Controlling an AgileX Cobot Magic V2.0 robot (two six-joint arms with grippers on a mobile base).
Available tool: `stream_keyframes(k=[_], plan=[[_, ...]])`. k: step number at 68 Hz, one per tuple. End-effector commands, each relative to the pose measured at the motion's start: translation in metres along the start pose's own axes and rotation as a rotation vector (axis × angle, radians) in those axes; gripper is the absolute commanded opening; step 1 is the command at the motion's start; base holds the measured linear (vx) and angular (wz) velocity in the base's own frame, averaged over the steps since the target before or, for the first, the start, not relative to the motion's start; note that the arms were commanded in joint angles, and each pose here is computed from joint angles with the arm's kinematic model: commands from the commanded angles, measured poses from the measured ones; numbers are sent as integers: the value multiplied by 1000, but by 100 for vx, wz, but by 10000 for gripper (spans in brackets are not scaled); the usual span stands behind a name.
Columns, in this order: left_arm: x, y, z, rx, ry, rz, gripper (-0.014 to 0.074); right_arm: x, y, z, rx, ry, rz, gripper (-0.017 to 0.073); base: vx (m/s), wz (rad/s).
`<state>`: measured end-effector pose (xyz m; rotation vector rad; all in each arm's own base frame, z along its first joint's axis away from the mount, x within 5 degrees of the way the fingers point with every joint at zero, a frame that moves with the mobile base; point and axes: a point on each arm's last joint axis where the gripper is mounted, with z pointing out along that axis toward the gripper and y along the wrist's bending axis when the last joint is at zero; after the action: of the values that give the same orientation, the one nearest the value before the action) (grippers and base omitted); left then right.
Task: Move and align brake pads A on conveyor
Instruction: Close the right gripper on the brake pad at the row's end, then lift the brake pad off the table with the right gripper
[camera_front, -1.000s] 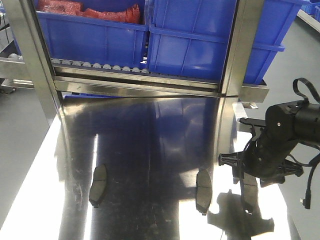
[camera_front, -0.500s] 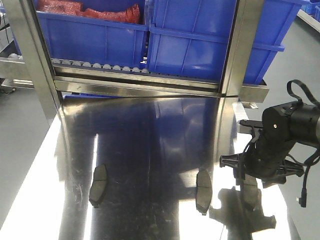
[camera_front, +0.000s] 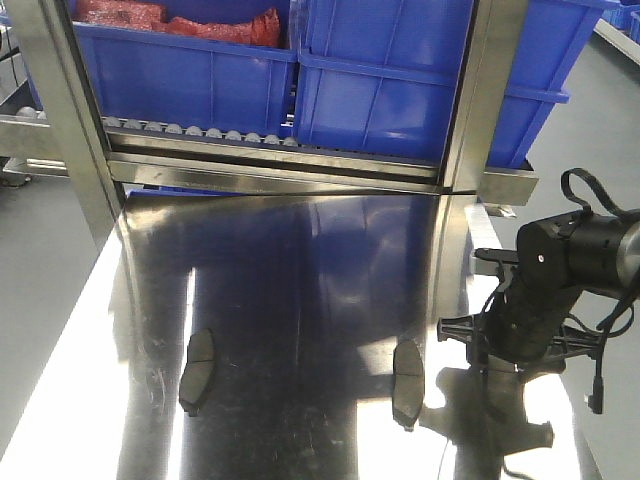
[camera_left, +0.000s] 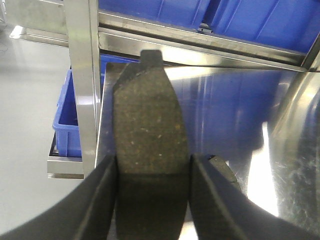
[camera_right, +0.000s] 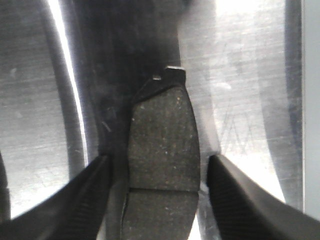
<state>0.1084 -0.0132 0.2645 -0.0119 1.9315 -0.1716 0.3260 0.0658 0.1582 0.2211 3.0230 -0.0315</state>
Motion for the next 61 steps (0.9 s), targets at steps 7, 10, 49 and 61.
stream_keyframes(k=[7, 10, 49, 61], plan=[[-18, -3, -3, 19, -124, -15, -6, -8, 0, -17, -21, -78, -2, 181, 0, 0], [-18, -3, -3, 19, -124, -15, -6, -8, 0, -18, -21, -80, -2, 126, 0, 0], [-18, -3, -3, 19, -124, -15, -6, 37, -29, -140, -67, -533, -151, -8, 0, 0], [-18, -3, -3, 19, -124, -15, -6, 74, -44, -172, -86, -686, -204, -7, 0, 0]])
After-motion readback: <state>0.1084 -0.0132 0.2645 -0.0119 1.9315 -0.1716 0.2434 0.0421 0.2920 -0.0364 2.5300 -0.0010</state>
